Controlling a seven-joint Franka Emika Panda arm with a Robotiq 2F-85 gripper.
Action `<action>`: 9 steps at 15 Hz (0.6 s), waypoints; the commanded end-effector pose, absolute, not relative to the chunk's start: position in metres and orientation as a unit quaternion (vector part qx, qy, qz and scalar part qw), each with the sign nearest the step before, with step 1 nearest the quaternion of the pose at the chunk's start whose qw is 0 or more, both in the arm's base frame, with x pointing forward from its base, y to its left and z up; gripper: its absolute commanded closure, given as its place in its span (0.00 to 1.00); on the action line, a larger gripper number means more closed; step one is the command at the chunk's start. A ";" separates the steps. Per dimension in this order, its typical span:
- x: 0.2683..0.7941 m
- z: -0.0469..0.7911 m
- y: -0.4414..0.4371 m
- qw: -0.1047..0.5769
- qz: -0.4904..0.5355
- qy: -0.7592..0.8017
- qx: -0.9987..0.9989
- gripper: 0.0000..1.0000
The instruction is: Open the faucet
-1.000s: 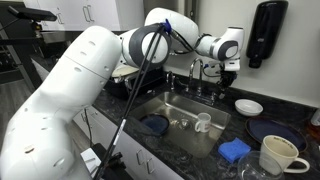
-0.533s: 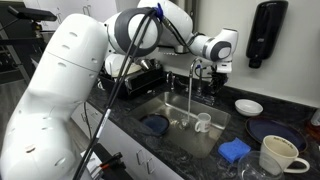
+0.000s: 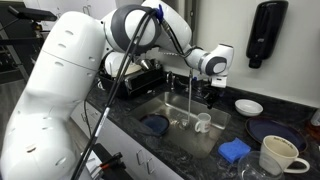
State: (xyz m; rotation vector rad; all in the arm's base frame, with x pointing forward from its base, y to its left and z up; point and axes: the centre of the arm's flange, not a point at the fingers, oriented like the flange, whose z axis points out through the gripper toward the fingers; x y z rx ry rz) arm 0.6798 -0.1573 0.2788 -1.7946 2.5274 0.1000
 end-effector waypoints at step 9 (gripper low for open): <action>0.631 0.326 -0.214 0.028 -0.023 0.733 -0.679 0.98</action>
